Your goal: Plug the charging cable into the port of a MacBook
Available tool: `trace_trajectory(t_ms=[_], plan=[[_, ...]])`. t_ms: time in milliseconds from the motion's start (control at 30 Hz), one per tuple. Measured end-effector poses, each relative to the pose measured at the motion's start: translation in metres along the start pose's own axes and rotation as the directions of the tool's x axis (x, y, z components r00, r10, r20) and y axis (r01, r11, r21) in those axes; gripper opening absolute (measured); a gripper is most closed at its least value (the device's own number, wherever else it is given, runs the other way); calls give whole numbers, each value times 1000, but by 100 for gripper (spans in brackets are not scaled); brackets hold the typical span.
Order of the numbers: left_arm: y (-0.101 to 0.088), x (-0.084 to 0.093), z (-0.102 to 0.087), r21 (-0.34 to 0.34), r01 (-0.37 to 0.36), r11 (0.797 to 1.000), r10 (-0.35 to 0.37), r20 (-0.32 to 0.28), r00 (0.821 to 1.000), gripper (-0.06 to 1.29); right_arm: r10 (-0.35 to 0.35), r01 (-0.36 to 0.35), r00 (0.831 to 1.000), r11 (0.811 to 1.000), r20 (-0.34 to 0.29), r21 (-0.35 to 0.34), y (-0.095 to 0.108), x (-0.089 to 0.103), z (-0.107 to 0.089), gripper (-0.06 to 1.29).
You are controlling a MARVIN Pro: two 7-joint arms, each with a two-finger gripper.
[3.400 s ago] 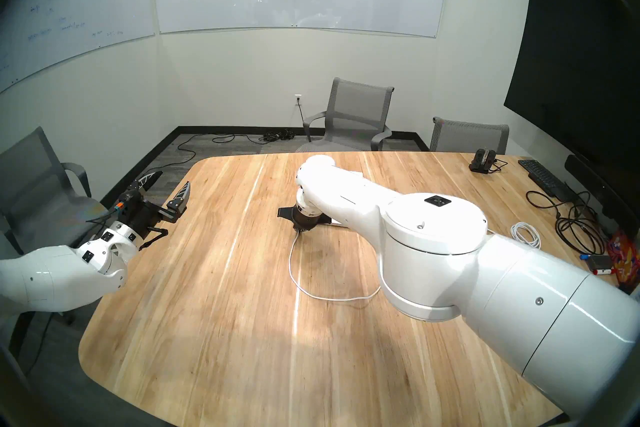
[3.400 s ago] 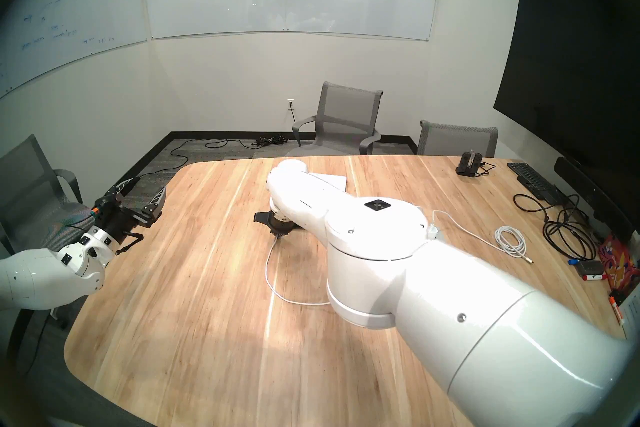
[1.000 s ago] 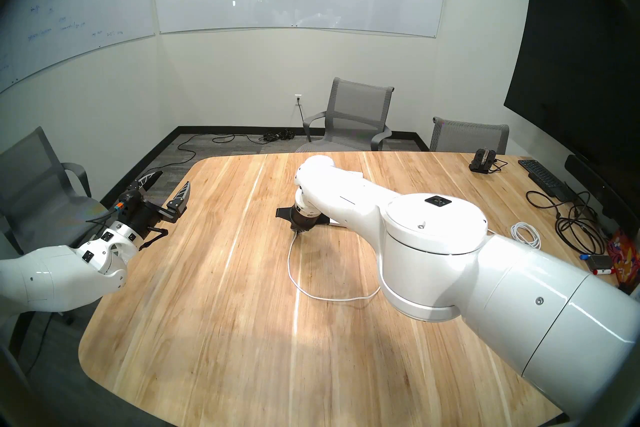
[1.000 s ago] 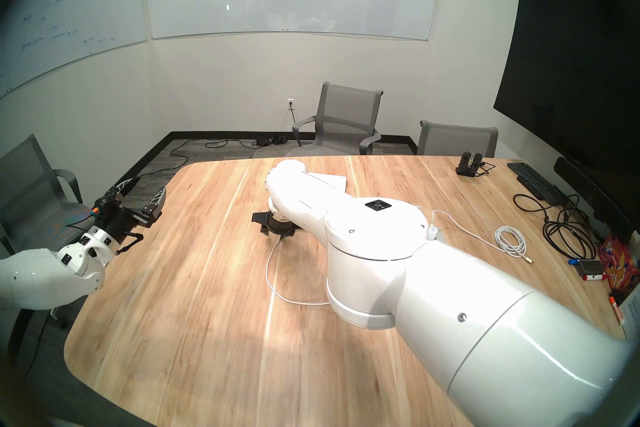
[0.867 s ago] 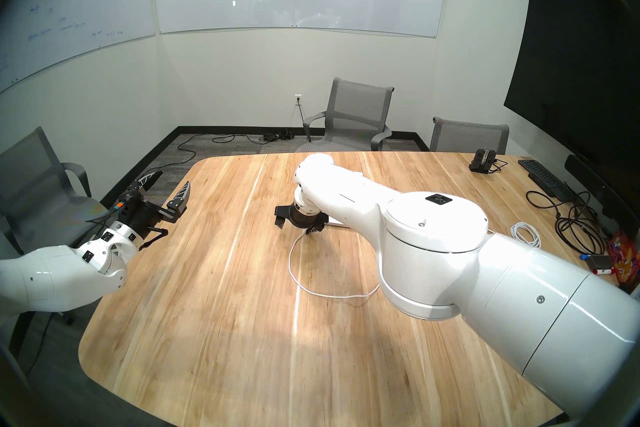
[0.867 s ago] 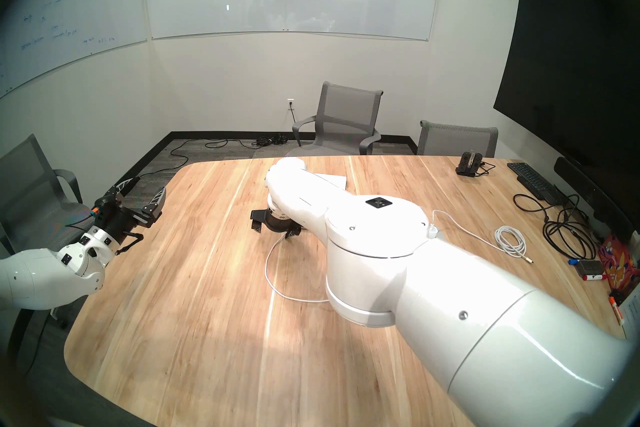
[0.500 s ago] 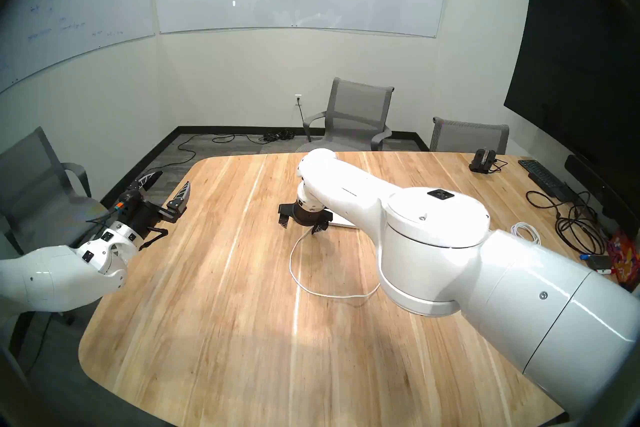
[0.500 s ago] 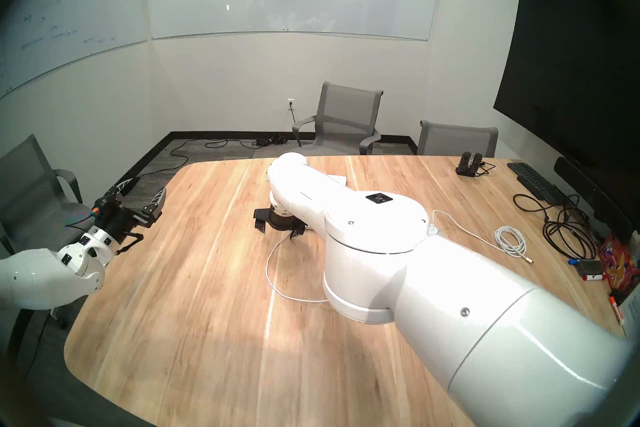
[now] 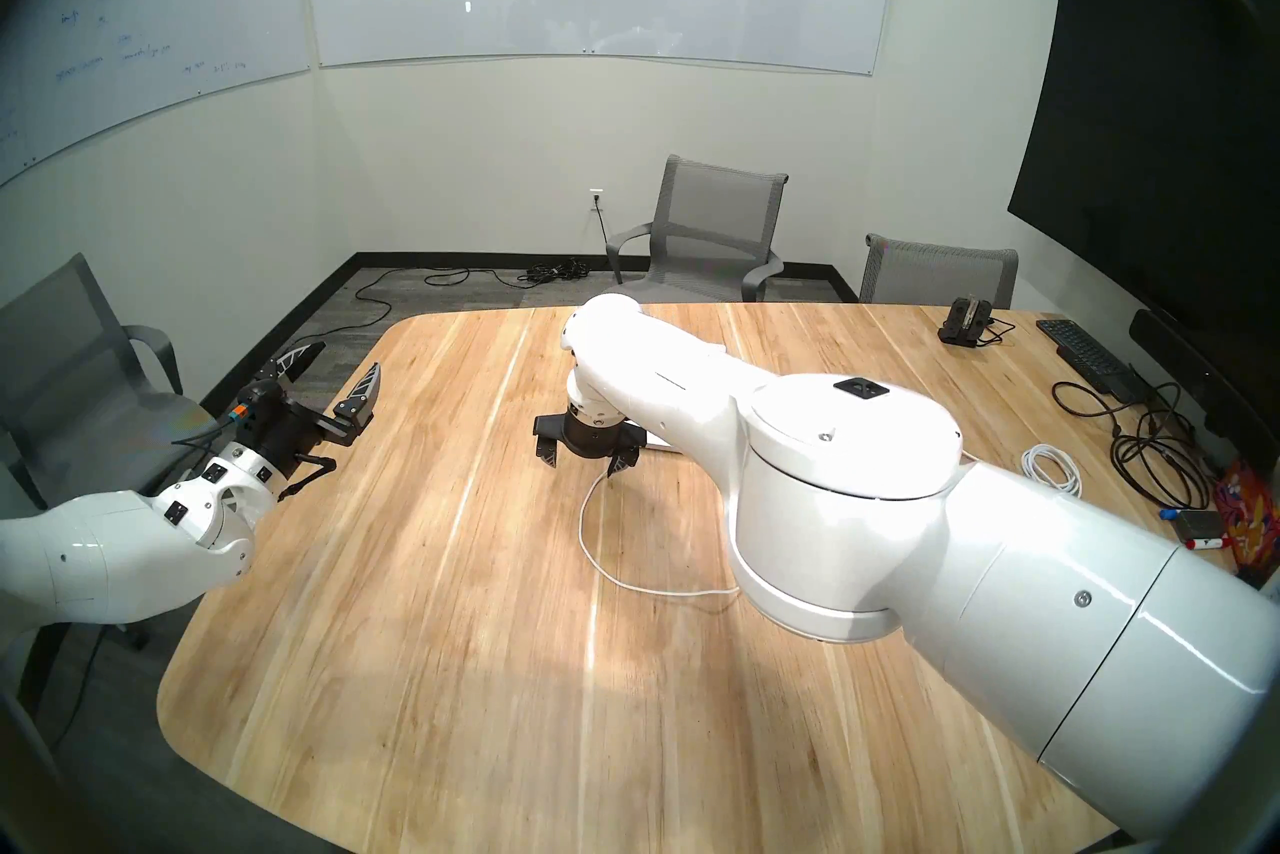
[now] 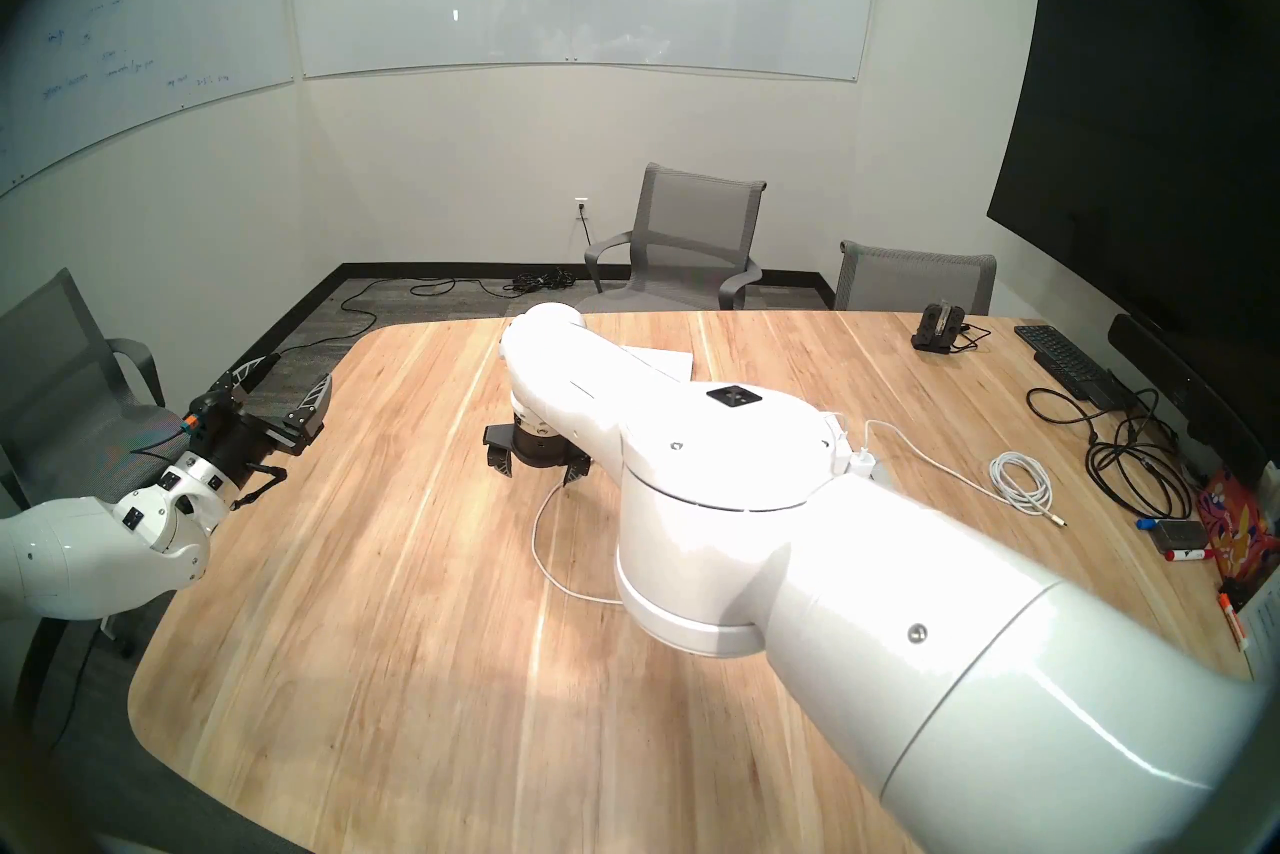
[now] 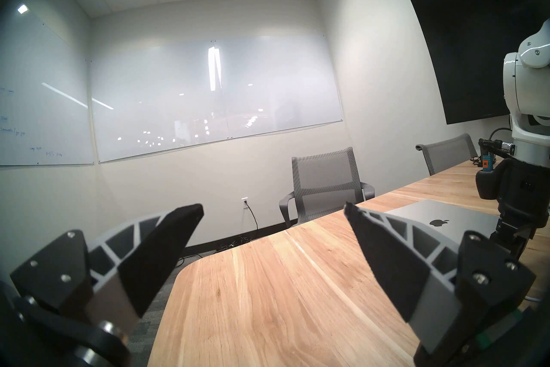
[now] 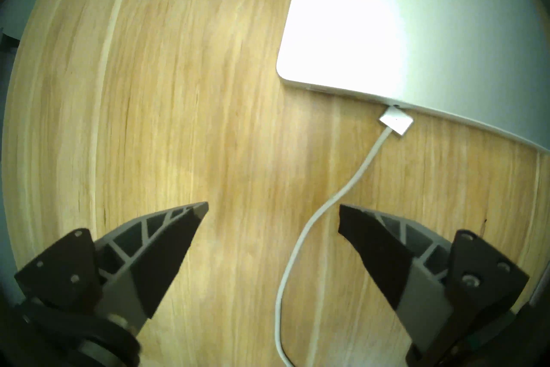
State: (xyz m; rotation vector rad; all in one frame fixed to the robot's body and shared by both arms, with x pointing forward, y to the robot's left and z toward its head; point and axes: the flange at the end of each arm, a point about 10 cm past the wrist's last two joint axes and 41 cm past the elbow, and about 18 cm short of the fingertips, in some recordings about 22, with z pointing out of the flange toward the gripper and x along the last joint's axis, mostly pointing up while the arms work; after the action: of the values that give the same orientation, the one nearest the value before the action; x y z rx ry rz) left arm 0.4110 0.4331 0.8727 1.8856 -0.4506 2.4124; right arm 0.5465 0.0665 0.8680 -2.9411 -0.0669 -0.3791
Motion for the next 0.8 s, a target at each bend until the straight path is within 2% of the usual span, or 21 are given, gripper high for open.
trace_trajectory(t_ms=[433,800], plan=[[0,0,0,0,0,1000,0,0,1000,127,-7,7,1000,1000,-7,6,-4,0,-1,117],[0,0,0,0,0,1000,0,0,1000,127,45,-45,999,999,-10,14,23,10,0,117]])
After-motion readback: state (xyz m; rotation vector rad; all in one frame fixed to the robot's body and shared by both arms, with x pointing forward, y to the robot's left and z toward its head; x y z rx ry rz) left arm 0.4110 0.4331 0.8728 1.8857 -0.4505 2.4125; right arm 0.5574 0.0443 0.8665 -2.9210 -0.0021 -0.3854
